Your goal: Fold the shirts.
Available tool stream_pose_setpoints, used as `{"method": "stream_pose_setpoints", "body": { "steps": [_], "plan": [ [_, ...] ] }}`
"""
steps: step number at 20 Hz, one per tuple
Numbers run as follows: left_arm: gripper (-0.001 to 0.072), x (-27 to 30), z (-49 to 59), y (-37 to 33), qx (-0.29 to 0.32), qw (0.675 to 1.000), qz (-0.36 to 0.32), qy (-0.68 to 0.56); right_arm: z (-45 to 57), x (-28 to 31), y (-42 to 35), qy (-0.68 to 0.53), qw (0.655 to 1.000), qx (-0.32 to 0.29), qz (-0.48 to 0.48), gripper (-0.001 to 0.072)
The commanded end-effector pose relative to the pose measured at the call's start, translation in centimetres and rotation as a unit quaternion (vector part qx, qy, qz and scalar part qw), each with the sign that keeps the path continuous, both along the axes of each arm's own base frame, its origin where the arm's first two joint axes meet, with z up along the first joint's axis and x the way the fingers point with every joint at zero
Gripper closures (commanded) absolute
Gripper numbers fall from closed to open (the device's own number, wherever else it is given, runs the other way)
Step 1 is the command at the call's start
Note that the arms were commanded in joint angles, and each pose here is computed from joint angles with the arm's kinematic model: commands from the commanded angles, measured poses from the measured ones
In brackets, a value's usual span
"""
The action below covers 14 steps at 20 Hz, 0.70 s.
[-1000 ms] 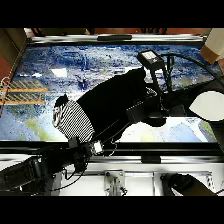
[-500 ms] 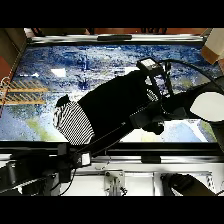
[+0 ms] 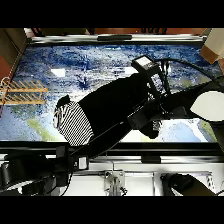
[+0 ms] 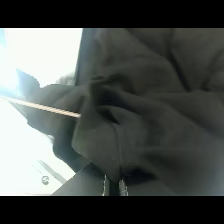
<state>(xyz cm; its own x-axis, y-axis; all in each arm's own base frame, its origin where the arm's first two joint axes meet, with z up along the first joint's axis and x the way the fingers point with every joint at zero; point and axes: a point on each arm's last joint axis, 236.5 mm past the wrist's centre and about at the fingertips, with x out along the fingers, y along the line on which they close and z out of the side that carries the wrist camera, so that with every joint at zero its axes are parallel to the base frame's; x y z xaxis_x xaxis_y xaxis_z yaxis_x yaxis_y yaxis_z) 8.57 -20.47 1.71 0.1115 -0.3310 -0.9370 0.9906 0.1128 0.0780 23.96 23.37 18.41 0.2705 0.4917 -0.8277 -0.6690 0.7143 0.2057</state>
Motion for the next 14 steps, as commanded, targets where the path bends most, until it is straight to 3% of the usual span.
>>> {"method": "stream_pose_setpoints", "body": {
  "steps": [1,4,9,14],
  "plan": [
    [0.0662,3.1,0.3,-2.7,-0.074,0.987,0.140,0.014,0.4,-0.5,0.9,0.006,1.000,0.020,0.011,0.0644],
    [0.0662,5.2,1.4,-3.9,-0.133,0.970,0.201,0.020,0.4,-0.4,0.8,0.007,1.000,0.019,0.006,0.0643],
    [0.0662,7.5,1.2,-1.6,-0.120,0.959,0.258,0.018,0.2,0.0,0.3,0.004,1.000,0.012,-0.007,0.0644],
    [0.0661,8.5,-0.1,-0.9,-0.085,0.975,0.207,-0.007,0.6,0.9,0.4,-0.011,1.000,0.019,-0.020,0.0643]
  ]
}}
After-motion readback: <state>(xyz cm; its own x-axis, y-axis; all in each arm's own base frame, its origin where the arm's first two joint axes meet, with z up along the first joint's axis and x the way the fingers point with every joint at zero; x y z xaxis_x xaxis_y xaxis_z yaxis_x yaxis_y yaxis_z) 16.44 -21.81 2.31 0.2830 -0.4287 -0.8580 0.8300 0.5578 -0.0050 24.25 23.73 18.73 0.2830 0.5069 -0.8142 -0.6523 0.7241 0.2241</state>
